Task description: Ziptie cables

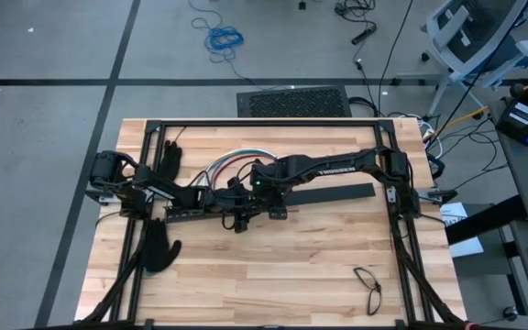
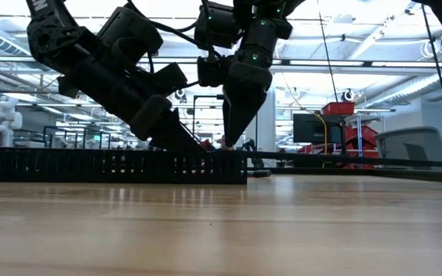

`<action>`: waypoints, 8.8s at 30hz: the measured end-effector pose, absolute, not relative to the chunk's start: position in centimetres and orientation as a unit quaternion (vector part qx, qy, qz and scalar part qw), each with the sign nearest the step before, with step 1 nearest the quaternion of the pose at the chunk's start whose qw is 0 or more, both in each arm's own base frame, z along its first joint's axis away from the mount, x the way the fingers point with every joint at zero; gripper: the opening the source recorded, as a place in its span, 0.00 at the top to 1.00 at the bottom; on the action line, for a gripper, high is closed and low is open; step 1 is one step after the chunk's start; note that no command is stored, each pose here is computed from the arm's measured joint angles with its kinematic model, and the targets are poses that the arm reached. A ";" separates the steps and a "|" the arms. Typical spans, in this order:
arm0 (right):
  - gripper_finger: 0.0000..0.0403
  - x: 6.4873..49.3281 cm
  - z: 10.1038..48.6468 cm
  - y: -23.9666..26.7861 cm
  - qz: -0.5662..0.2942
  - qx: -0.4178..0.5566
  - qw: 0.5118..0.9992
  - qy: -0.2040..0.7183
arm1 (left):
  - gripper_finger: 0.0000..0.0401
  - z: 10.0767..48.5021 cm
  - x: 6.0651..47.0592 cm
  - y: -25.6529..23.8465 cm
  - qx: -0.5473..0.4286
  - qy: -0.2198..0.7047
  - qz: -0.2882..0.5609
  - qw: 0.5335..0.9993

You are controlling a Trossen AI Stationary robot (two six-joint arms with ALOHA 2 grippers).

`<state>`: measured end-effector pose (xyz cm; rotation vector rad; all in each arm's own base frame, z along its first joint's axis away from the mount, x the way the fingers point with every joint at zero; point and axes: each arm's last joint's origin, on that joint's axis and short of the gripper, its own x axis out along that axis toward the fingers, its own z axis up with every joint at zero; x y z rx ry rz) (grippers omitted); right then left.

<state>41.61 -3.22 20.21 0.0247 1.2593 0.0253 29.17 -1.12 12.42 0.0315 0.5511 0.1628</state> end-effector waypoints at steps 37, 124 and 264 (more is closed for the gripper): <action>0.18 40.6 20.7 -2.5 0.114 0.030 0.788 0.604 | 0.18 12.4 29.1 -1.1 0.015 0.273 0.084 0.958; 0.39 41.7 18.2 -4.8 0.057 0.012 0.789 0.612 | 0.18 12.2 29.0 -1.0 -0.004 0.280 0.100 0.955; 0.39 41.5 18.2 -4.7 0.063 0.008 0.783 0.618 | 0.37 13.3 28.4 -0.3 -0.078 0.292 0.100 0.948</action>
